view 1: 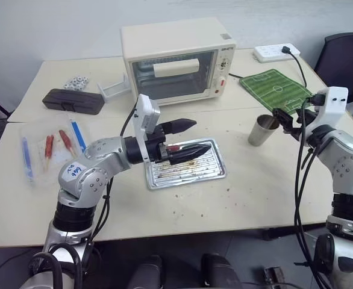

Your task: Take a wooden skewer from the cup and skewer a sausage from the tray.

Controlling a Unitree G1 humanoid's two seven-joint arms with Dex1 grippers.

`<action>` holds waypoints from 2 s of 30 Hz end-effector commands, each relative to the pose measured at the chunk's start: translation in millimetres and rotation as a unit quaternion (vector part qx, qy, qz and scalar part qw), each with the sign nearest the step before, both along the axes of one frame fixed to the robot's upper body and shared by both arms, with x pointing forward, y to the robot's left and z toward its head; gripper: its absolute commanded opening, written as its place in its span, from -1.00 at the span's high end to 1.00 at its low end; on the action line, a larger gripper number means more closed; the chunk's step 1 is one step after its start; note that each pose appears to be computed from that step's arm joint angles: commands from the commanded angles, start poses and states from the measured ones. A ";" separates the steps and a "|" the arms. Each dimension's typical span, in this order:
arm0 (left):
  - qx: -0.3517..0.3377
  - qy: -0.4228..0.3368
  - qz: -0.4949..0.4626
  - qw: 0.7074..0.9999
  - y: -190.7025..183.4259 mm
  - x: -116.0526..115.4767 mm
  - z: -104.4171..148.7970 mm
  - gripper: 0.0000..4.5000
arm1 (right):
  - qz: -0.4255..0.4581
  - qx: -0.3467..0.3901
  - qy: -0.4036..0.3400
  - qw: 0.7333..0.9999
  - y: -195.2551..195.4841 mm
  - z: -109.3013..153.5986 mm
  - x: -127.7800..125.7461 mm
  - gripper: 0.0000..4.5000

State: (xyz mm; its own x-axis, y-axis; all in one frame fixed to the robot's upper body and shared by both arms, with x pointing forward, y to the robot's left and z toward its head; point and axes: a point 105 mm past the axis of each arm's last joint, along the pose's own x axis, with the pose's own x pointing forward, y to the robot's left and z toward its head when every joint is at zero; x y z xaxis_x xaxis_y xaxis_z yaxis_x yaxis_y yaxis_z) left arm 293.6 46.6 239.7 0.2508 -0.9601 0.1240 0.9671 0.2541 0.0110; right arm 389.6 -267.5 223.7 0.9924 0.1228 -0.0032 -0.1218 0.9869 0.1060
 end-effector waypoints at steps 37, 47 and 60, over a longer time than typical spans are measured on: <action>-0.001 -0.031 0.013 0.999 2.8 5.4 2.9 -1.00 | 0.057 0.031 -0.078 0.995 26.6 63.8 -3.7 0.90; -0.005 -0.033 0.012 0.999 1.0 7.2 2.5 -1.00 | 0.065 -0.003 -0.101 0.993 30.3 94.1 -17.8 0.90; -0.047 -0.064 0.048 0.996 12.4 12.5 16.2 -1.00 | 0.199 0.199 -0.031 0.959 77.6 116.5 -42.7 0.90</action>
State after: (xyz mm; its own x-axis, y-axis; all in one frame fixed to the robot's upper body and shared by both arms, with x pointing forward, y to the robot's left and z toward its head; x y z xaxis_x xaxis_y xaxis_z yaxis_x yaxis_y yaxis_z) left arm 307.6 52.8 240.9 0.3008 -0.9353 0.1865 0.9475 0.3153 0.0534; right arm 352.7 -201.5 349.1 0.8863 0.4174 0.2005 -0.4631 0.7979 0.3859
